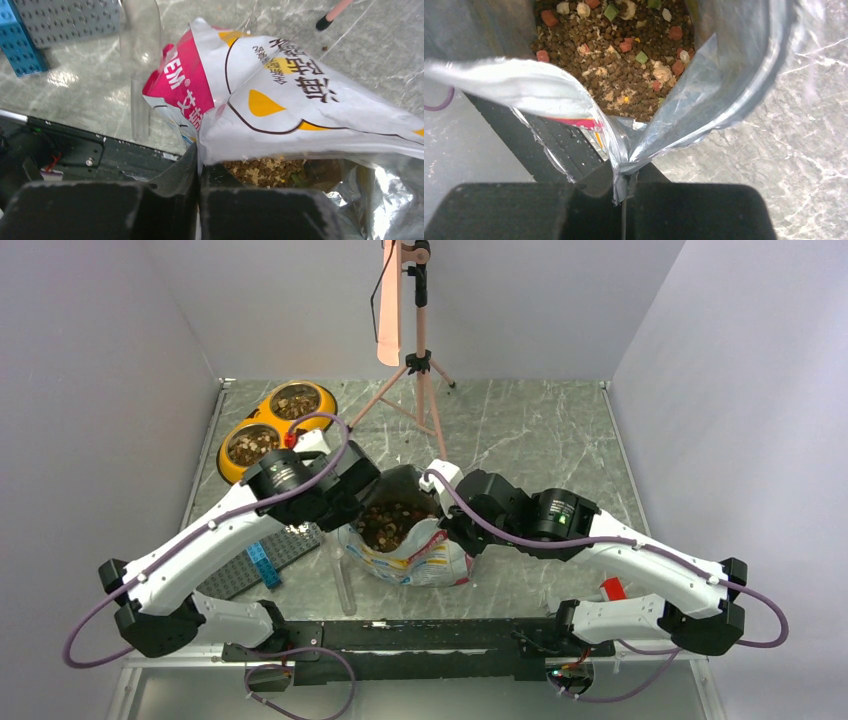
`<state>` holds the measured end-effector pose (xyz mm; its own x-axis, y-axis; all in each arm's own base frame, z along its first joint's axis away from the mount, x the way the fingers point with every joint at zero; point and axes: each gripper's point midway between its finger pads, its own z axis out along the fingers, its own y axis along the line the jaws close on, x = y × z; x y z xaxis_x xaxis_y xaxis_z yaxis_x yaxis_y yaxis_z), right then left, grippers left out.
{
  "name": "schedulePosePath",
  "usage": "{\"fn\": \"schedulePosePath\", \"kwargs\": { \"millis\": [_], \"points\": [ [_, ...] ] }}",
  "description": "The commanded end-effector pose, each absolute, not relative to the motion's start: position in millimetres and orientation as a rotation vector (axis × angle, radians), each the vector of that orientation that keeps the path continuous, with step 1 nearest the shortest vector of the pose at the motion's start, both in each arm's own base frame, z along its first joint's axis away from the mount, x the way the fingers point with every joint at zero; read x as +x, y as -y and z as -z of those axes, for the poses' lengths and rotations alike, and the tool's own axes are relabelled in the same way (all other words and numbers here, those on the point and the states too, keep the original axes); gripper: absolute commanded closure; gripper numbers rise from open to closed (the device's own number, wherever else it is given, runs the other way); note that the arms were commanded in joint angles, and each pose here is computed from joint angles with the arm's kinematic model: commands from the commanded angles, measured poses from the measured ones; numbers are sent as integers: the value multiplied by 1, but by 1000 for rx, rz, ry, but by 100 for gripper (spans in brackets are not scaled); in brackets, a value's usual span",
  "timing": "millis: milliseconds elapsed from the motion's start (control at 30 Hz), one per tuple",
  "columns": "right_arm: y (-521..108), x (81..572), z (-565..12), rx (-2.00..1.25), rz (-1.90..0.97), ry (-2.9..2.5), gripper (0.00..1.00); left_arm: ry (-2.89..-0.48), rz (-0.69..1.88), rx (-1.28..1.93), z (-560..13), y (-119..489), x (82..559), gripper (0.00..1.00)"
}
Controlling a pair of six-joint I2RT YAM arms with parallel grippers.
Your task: Serve the pet food
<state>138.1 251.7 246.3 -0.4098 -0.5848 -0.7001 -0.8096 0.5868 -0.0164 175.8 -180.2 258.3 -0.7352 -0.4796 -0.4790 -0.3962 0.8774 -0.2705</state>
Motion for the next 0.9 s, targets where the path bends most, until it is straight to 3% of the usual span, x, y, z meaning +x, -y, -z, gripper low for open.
{"fn": "schedulePosePath", "kwargs": {
  "millis": [0, 100, 267, 433, 467, 633, 867],
  "points": [
    [-228, 155, -266, -1068, -292, -2048, 100, -2342, 320, -690, -292, 153, 190, 85],
    [-208, 153, -265, -1042, -256, -2043, 100, -2348, 367, -751, -287, 137, 187, 66],
    [-223, 145, -272, -1053, -373, -2020, 100, -2335, 711, -833, -307, 156, 174, 19],
    [-238, 151, -279, -1033, -396, -1999, 100, -2319, 899, -1095, -321, 163, 162, 3],
    [-240, 152, -278, -1033, -400, -1996, 100, -2305, 931, -1157, -324, 164, 163, 1],
    [-239, 151, -272, -1050, -395, -1998, 100, -2334, 1156, -1471, -320, 191, 159, 11],
    [-233, 149, -275, -1055, -391, -1991, 100, -2300, 1170, -1712, -299, 197, 170, 18]
  ]
}}
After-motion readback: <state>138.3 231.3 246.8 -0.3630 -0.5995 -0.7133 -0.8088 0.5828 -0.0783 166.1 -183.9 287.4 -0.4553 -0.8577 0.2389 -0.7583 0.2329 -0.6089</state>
